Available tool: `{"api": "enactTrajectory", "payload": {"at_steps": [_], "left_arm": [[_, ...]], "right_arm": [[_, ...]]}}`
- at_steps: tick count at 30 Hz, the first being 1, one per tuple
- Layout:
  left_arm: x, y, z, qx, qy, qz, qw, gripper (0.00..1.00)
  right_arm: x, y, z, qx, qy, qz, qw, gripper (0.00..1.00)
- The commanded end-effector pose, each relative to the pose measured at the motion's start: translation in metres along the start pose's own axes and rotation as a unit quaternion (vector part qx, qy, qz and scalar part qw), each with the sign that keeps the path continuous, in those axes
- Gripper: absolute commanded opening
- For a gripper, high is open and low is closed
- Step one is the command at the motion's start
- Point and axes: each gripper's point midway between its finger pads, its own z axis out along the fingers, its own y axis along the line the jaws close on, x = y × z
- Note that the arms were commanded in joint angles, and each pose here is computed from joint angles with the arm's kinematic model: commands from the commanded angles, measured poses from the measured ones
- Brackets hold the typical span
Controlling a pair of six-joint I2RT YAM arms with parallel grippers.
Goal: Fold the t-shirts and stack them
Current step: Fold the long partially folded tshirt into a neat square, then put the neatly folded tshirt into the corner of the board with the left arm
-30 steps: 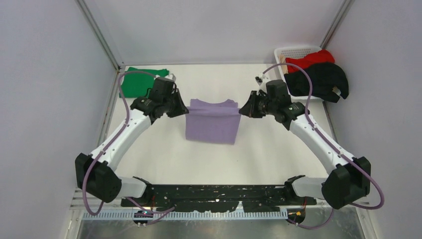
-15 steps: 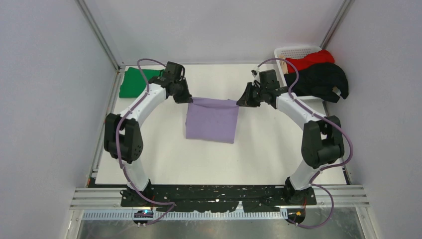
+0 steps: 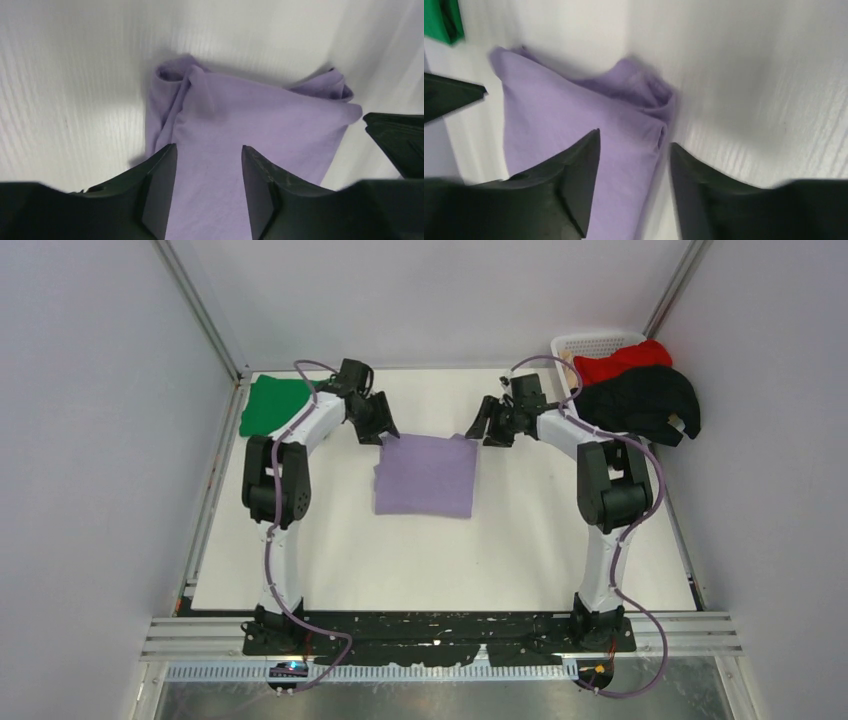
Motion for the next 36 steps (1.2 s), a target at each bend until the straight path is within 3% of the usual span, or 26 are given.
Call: {"api": "enactTrajectory", "payload": {"at_steps": [1,2,6,8,10,13,16,18,22,36], "left_arm": [[-0.028,-0.018,-0.004,0.039,-0.013,-0.001,0.999,0.89],[-0.029,-0.019,-0.005,0.042,-0.012,-0.004,0.999,0.97],[-0.032,-0.039,-0.027,0.088,-0.020,0.008,0.996,0.99],[-0.023,-0.059,-0.041,0.150,-0.018,0.026,0.988,1.00],[-0.010,-0.074,-0.053,0.201,-0.011,0.041,0.979,1.00],[0.010,-0.079,-0.061,0.217,-0.007,0.060,0.974,1.00],[0.027,-0.055,-0.055,0.161,0.006,0.064,0.985,1.00],[0.032,-0.020,-0.047,0.072,0.003,0.062,0.995,1.00],[0.034,0.025,-0.035,-0.036,0.008,0.078,0.996,1.00],[0.062,0.022,0.026,-0.032,0.095,0.057,0.993,0.98]], "right_arm": [[-0.047,0.003,0.017,-0.017,-0.061,-0.033,0.997,0.81],[-0.053,0.003,0.021,-0.018,-0.062,-0.035,0.997,0.99],[-0.059,0.020,0.011,-0.044,-0.064,-0.044,0.996,0.95],[-0.055,0.030,-0.003,-0.060,-0.074,-0.051,0.994,0.95],[-0.045,0.038,-0.018,-0.068,-0.079,-0.060,0.993,0.95],[-0.018,0.041,-0.032,-0.074,-0.071,-0.062,0.993,0.95],[-0.007,0.055,-0.056,-0.099,-0.083,-0.068,0.989,0.95],[0.004,0.054,-0.067,-0.100,-0.087,-0.069,0.989,0.95],[0.017,0.043,-0.088,-0.072,-0.099,-0.089,0.988,0.95],[0.035,0.025,-0.132,-0.013,-0.136,-0.110,0.984,0.95]]}}
